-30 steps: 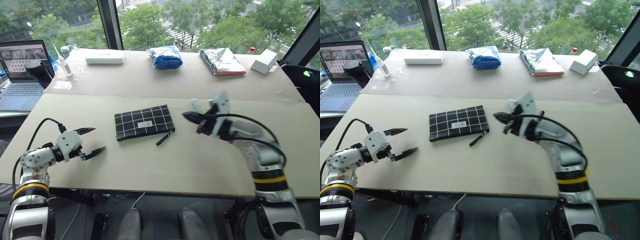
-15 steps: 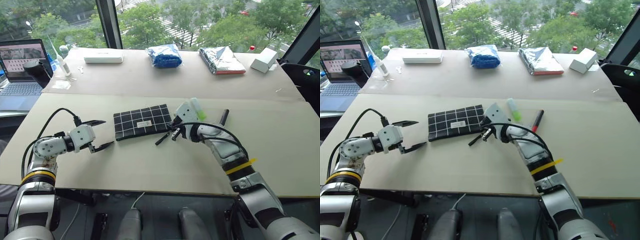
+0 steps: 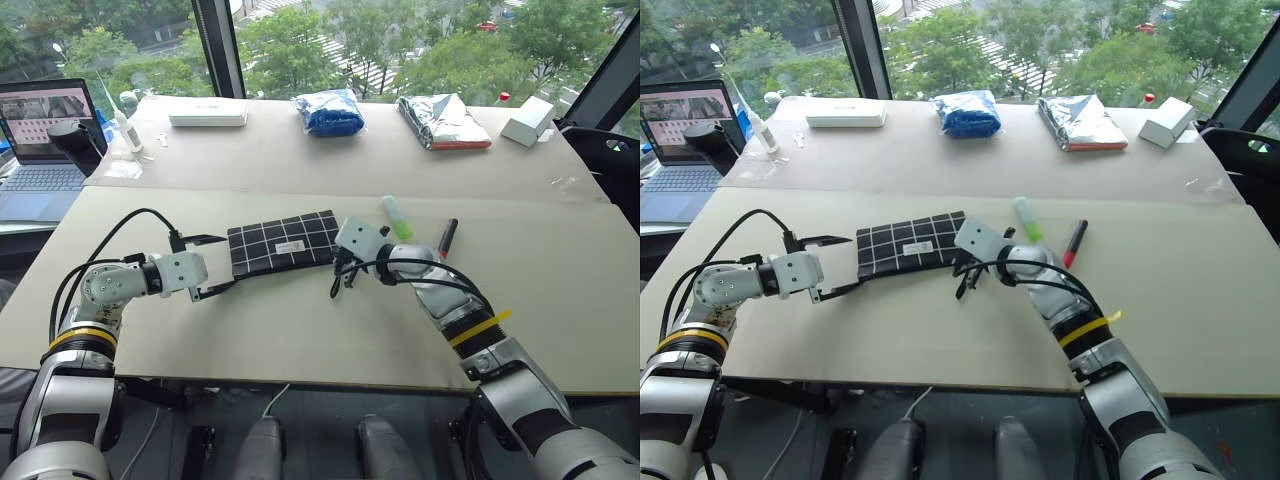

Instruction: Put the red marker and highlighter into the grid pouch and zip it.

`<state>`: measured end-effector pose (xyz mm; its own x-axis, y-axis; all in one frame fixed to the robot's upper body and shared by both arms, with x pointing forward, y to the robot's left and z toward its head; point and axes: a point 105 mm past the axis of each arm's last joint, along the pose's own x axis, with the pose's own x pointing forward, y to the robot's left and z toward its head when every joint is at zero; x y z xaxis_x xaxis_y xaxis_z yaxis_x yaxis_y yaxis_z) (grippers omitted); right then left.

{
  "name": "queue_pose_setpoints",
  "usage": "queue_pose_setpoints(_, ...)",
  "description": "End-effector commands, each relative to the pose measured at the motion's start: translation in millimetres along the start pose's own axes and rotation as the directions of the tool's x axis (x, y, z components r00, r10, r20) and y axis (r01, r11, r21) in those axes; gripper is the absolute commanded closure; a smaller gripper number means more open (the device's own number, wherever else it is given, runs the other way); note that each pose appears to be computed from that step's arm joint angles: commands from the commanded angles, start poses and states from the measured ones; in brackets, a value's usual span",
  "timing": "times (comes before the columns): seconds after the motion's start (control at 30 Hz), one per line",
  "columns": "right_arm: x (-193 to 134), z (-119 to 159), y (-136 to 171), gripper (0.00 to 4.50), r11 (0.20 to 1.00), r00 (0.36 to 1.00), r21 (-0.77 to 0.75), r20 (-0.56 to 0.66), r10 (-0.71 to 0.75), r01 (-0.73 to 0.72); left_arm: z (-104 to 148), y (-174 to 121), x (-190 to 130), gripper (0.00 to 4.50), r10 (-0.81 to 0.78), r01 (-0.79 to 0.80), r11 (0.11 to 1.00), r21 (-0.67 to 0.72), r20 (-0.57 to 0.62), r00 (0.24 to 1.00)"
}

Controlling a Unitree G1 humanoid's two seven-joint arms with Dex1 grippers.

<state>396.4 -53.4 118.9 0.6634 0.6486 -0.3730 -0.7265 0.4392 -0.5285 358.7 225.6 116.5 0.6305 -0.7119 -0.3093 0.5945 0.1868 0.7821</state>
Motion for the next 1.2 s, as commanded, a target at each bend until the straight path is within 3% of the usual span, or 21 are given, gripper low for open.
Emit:
queue_pose_setpoints(0.03,-3.5,0.4,-2.2,4.44,1.000,1.000,0.003,0.008,-0.009,0.009,4.5,-4.2,7.7,0.00,-0.015,0.014,0.999,0.044,0.019,1.000)
queue_pose_setpoints(0.5,-6.2,-1.8,0.4,4.44,1.000,1.000,0.019,0.008,-0.003,0.002,24.9,-1.2,34.9,0.00,-0.041,0.031,0.994,0.104,0.094,0.995)
queue_pose_setpoints(1.2,-9.0,-7.8,0.9,4.44,0.999,1.000,0.037,-0.007,-0.011,0.011,12.6,11.2,21.7,0.00,0.009,-0.011,0.989,0.145,0.021,1.000)
